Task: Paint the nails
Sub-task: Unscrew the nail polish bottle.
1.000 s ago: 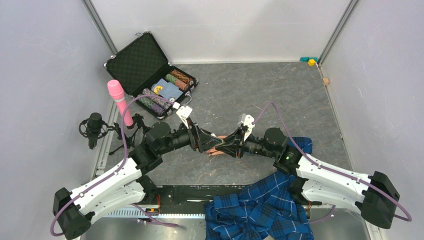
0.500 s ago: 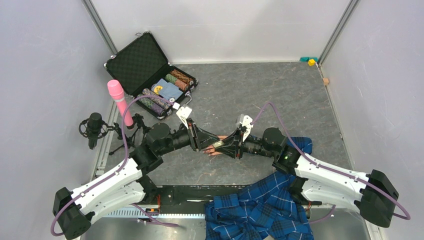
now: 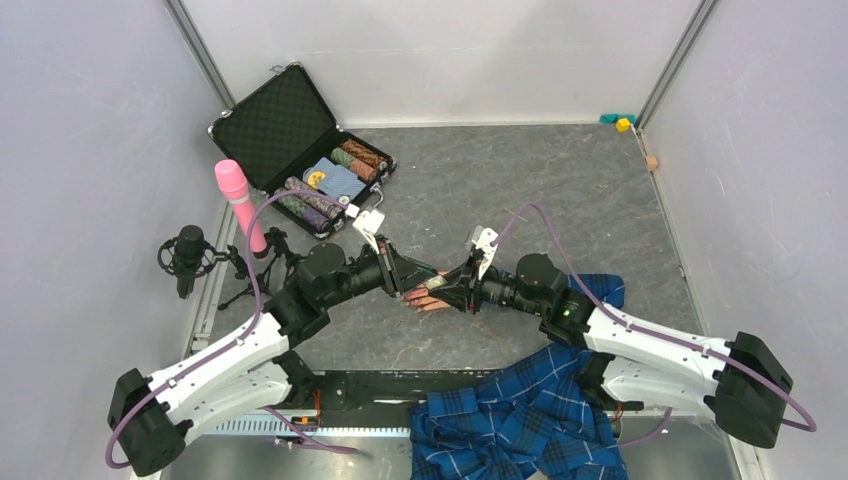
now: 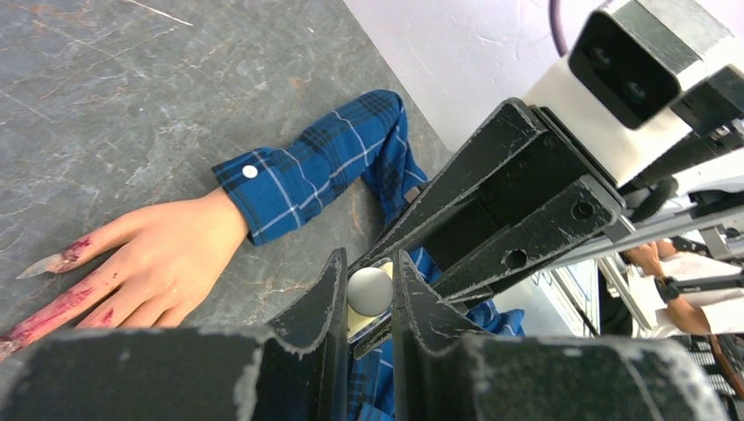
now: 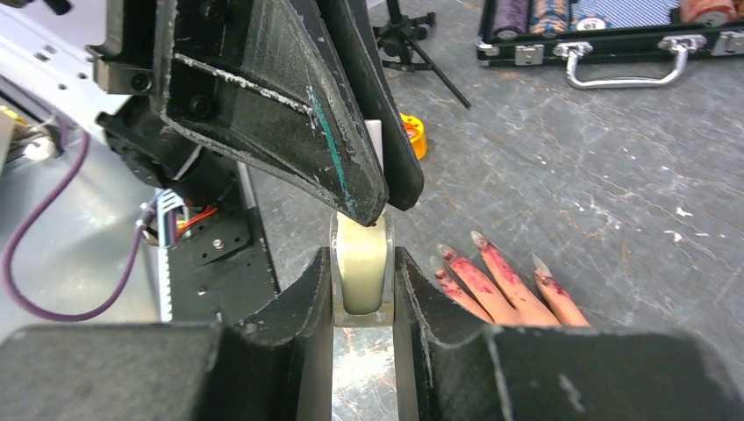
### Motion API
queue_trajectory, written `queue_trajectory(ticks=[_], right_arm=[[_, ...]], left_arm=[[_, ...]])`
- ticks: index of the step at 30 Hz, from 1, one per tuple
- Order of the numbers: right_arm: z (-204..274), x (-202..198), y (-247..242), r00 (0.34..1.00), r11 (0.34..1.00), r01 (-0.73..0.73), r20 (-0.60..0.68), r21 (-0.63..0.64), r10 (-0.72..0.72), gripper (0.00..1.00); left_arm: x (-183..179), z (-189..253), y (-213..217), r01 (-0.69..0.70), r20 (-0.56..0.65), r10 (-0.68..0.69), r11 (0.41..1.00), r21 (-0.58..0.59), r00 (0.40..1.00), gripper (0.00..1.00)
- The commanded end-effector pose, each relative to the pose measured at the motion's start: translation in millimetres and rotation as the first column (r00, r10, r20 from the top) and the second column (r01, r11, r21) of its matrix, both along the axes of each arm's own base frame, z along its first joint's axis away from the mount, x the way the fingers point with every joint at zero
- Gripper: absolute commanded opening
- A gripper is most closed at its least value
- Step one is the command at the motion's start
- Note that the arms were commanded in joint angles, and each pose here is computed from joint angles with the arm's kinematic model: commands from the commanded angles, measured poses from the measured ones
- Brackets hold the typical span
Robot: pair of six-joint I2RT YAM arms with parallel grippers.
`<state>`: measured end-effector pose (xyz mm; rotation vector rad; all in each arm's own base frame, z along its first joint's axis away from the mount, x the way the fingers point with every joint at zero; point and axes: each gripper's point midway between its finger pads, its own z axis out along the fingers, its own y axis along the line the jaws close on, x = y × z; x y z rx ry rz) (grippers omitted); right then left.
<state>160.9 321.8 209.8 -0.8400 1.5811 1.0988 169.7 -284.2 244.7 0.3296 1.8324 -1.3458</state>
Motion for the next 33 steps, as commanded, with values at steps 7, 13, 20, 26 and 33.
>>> queue_trajectory(ticks=[7,13,20,26,33], right_arm=[[-15.2,67.1,-20.8,0.917,0.902,0.395,0.127,-0.175,-0.377,0.0],[-23.7,86.7,-30.8,0.802,0.764,0.597,0.19,-0.243,-0.567,0.0],[-20.5,94.1,-14.5,0.74,0.694,0.673,0.259,-0.255,-0.621,0.0],[-22.7,96.6,-10.7,0.686,0.627,0.728,0.31,-0.279,-0.658,0.0],[-20.0,93.5,-17.1,0.684,0.63,0.729,0.308,-0.267,-0.661,0.0]], left_arm=[[22.0,-33.0,-0.8,-0.138,-0.185,0.141,0.99,0.029,0.973,0.02],[30.9,-58.2,-1.1,-0.212,-0.303,0.212,0.977,0.035,0.929,0.02],[33.0,-81.0,-3.4,-0.247,-0.4,0.236,0.969,0.024,0.886,0.02],[33.5,-82.7,-2.1,-0.261,-0.411,0.246,0.965,0.02,0.878,0.02],[29.1,-55.2,-5.9,-0.201,-0.319,0.182,0.979,-0.027,0.93,0.38]])
